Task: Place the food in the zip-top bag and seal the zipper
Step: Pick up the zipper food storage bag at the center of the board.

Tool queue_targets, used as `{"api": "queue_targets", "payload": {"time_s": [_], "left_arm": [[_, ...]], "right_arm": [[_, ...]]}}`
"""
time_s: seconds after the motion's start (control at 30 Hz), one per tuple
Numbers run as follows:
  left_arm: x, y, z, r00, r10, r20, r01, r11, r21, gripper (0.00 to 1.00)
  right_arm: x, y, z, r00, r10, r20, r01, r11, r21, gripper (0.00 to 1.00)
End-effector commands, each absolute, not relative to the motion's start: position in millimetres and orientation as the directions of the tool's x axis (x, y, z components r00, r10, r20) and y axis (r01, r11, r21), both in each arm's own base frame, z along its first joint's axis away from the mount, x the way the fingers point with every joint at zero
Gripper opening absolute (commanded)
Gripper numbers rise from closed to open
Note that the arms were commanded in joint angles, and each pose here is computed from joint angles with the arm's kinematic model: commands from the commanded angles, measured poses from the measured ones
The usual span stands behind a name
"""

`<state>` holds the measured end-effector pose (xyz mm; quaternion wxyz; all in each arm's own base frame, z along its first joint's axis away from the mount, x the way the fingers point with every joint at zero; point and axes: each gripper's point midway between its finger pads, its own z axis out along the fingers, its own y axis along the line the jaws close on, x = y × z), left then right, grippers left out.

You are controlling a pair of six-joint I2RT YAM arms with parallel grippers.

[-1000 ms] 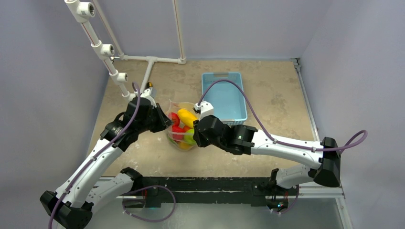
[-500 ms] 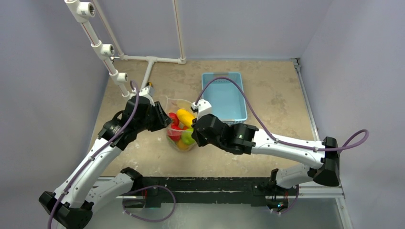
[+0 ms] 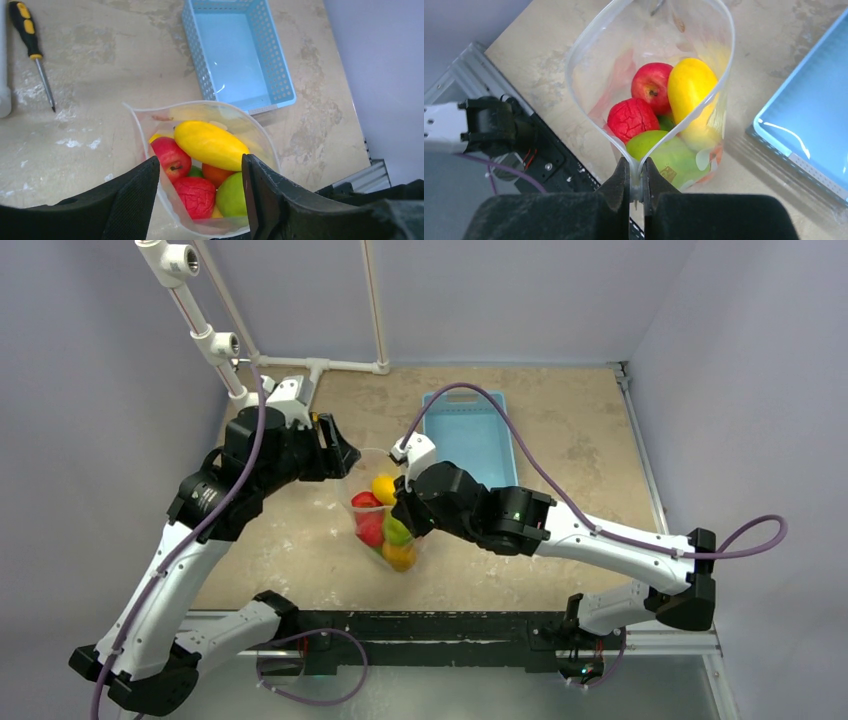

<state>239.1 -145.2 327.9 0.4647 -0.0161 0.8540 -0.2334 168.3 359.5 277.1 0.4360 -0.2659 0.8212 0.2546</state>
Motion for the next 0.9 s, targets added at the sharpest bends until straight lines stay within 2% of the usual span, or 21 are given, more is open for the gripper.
{"api": "queue_targets", "payload": {"time_s": [0.0, 0.23, 0.47, 0.6, 0.87], "left_arm": [[229, -165, 346, -0.54, -0.082, -0.838, 0.411, 0.843, -0.347, 0.61], [208, -181, 378, -0.392, 0.031, -0.919, 0.645, 0.722, -0.251, 0.7], [187, -184, 406, -0.271, 0.05, -0.961, 0.746, 0.643, -0.177, 0.76], [174, -190, 412, -0.234, 0.052, -0.971, 0.803, 0.574, -0.163, 0.77], [125, -212, 414, -0.198, 0.08, -0.977, 0.936, 0.312, -0.164, 0.78]], "right_arm": [[153, 365, 315, -0.405, -0.216, -0.888, -0.759, 0.621, 0.195, 0.0], [129, 367, 354, -0.283, -0.21, -0.936, -0.878, 0.449, 0.165, 0.0], [117, 369, 374, -0.189, -0.23, -0.955, -0.934, 0.343, 0.102, 0.0], [101, 373, 377, -0.132, -0.259, -0.957, -0.971, 0.226, 0.073, 0.0], [79, 376, 401, -0.032, -0.235, -0.971, -0.998, 0.059, 0.018, 0.0]]}}
